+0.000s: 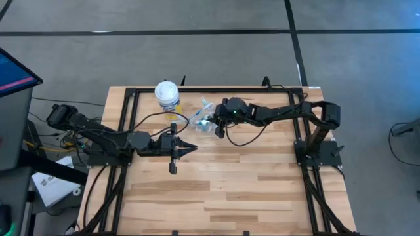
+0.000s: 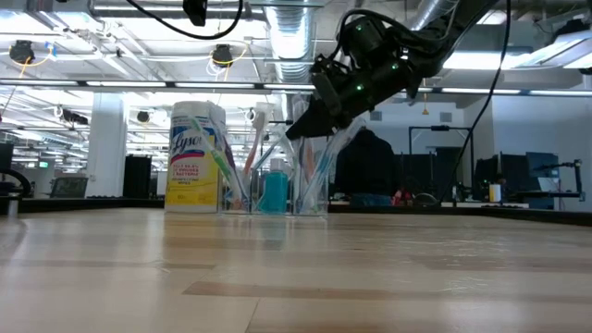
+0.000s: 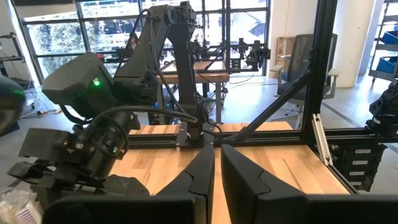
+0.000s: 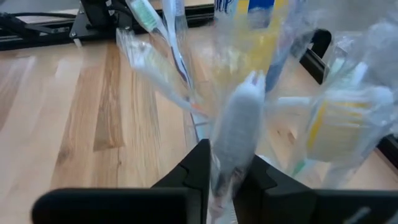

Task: Pick & Place toothbrushing station
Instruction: Put the purple toothbrush into the transparent organizer, then return to Home Position

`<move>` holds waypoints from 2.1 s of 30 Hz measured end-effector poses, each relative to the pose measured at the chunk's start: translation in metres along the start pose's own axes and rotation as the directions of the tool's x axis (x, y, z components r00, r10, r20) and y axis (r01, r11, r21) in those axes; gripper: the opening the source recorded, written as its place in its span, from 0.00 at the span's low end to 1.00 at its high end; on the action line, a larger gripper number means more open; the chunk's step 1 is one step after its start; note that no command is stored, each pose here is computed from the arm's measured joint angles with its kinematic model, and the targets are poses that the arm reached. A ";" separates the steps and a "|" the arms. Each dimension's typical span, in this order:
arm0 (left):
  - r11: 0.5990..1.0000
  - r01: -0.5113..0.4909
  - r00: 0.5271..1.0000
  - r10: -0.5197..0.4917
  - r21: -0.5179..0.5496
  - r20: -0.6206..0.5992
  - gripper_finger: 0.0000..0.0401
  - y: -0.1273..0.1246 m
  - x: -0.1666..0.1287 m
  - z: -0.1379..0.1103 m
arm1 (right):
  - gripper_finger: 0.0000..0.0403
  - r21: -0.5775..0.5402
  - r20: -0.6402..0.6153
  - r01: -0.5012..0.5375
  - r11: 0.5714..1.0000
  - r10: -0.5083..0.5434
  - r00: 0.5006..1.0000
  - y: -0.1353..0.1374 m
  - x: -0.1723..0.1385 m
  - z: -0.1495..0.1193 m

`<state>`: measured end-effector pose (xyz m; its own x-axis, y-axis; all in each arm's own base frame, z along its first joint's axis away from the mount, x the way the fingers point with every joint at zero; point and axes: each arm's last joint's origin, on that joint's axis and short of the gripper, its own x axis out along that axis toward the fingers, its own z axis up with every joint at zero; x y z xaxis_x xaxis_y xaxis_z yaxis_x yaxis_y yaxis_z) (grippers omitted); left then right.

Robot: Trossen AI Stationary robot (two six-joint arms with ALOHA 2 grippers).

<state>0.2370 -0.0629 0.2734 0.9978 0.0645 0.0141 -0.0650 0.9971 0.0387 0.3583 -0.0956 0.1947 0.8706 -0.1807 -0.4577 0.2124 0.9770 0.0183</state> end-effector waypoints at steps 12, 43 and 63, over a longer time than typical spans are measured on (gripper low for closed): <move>1.000 0.000 1.000 0.000 0.001 0.000 0.05 0.000 0.000 0.000 | 0.13 -0.021 0.044 -0.051 0.999 0.051 0.998 0.002 0.000 0.004; 1.000 0.000 1.000 0.000 0.003 -0.001 0.05 0.000 0.000 0.000 | 0.41 -0.037 0.109 -0.036 0.999 0.040 0.993 -0.001 -0.044 0.036; 0.999 -0.002 1.000 0.003 0.037 -0.021 0.05 0.000 0.000 -0.002 | 0.31 -0.061 0.093 -0.069 0.996 0.075 0.993 0.016 -0.143 0.063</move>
<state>0.2370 -0.0628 0.2712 0.9977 0.0681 -0.0068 -0.0674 0.9949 0.0755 0.2652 -0.0613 0.3168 0.9215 -0.1170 -0.3703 0.1242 0.9922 -0.0044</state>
